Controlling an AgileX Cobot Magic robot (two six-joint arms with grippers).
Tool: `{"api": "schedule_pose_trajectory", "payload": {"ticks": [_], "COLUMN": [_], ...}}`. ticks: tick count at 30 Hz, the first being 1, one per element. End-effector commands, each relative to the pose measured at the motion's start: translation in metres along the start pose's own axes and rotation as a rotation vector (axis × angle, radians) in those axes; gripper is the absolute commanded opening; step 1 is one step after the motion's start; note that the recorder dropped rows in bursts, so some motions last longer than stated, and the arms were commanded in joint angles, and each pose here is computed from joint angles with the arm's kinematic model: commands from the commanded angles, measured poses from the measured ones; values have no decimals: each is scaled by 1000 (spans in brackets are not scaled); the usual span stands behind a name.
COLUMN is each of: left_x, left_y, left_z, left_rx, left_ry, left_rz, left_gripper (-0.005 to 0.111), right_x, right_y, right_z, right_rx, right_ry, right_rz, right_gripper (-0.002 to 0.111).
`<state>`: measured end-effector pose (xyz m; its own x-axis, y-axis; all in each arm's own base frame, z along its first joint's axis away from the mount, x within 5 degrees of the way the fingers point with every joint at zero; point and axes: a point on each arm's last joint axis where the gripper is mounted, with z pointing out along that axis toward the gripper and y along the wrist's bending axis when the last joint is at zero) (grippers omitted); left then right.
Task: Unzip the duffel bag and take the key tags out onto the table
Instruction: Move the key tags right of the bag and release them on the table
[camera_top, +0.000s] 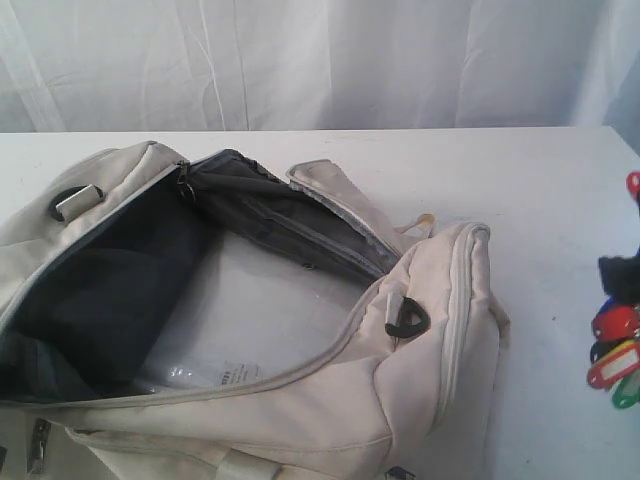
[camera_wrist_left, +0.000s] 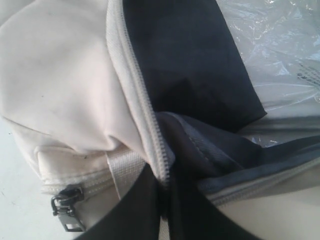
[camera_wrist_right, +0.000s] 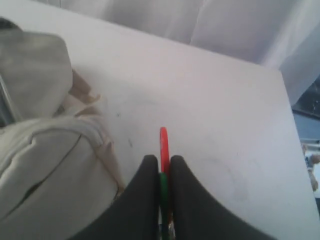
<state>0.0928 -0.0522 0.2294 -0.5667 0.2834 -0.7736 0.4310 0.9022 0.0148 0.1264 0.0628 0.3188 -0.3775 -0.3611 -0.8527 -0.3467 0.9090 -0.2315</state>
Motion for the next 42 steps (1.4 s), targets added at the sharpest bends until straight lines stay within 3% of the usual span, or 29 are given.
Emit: {"api": "schedule_pose_trajectory", "payload": {"ticks": [1, 17, 26, 33, 36, 42], "left_x": [3, 3, 3, 3, 3, 3], "left_y": [2, 2, 2, 2, 2, 2], "left_z": [0, 0, 0, 0, 0, 0], "left_rx": [-16, -16, -16, -16, -16, -16], "left_ry": [17, 17, 17, 17, 17, 17], "left_rz": [12, 12, 12, 12, 12, 12], "left_gripper": [0, 0, 0, 0, 0, 0], "right_x": [24, 49, 52, 52, 52, 51], "right_y": [14, 39, 37, 29, 31, 33], "right_z": [23, 89, 94, 93, 94, 94], "right_rx": [-34, 38, 92, 187, 160, 138], "right_ry": [75, 208, 233, 229, 221, 214], "right_rz": [-51, -36, -65, 9, 10, 12], "right_gripper": [0, 0, 0, 1, 14, 58]}}
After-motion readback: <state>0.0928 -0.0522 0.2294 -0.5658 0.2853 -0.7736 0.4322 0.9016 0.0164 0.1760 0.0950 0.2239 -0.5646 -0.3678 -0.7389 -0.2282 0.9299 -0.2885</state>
